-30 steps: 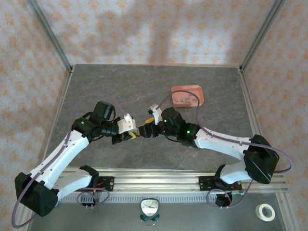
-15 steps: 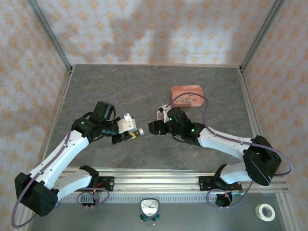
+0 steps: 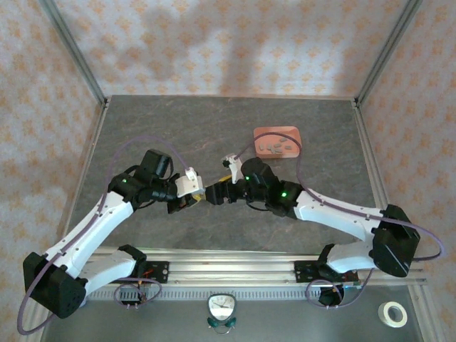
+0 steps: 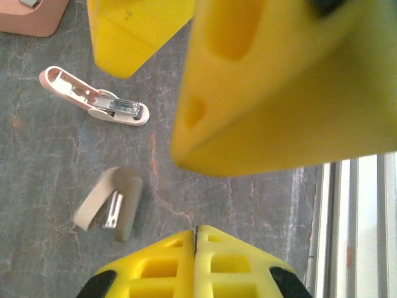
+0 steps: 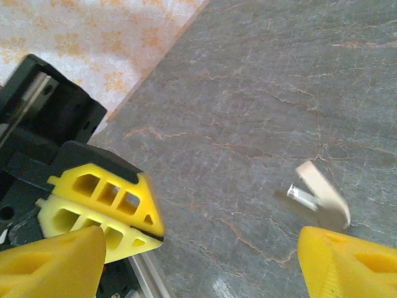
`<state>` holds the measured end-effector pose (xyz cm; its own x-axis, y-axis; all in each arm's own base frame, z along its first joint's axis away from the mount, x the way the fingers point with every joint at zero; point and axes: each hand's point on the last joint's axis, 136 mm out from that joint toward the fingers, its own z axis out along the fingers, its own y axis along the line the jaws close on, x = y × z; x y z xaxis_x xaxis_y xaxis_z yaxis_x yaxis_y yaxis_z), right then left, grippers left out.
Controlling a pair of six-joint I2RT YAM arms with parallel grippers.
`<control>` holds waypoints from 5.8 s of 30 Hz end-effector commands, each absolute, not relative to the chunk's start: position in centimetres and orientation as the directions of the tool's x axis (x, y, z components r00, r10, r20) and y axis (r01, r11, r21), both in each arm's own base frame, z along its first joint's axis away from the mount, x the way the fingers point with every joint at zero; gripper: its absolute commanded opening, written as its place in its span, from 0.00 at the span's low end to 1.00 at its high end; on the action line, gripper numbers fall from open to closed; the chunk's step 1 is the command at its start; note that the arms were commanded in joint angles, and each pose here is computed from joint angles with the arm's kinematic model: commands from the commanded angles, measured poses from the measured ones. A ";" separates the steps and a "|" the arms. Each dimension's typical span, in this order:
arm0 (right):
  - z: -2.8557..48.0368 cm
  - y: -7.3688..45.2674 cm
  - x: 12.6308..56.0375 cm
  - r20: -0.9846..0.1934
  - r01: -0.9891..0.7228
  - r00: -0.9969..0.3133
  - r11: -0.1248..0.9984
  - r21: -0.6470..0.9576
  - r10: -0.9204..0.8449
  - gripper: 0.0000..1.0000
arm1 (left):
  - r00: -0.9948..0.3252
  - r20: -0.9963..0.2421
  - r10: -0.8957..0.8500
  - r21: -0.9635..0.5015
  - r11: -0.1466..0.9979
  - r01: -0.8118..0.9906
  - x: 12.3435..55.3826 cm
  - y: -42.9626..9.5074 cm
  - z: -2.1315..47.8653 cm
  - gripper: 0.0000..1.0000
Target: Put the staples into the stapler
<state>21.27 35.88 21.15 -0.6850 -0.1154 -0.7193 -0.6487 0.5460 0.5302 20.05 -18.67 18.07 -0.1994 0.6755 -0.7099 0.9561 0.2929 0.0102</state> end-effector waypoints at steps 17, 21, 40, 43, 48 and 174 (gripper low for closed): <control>16.8 32.0 26.1 -0.515 -0.301 -0.857 0.816 0.494 -0.004 0.79 | -0.730 -0.619 0.290 -0.066 0.907 0.416 29.2 -14.0 15.4 0.65; 16.8 32.0 26.6 -0.503 -0.284 -0.864 0.838 0.467 -0.013 0.78 | -0.805 -0.543 0.240 -0.092 0.936 0.341 30.0 -13.9 13.6 0.71; 16.6 32.2 26.7 -0.503 -0.312 -0.862 0.841 0.441 -0.056 0.77 | -0.876 -0.310 0.370 -0.024 0.918 0.396 37.8 -15.7 6.4 0.85; 16.7 31.9 26.6 -0.507 -0.312 -0.860 0.843 0.437 -0.055 0.77 | -0.881 -0.275 0.385 -0.009 0.915 0.403 38.3 -15.8 5.2 0.85; 16.8 31.7 26.5 -0.510 -0.311 -0.859 0.843 0.439 -0.051 0.77 | -0.888 -0.195 0.415 0.029 0.908 0.418 38.6 -15.6 2.6 0.82; 26.6 34.3 22.8 -0.918 -0.857 -0.396 0.354 0.374 0.012 0.16 | -0.223 -0.966 -0.130 -0.258 0.518 0.816 21.7 -20.5 23.4 0.72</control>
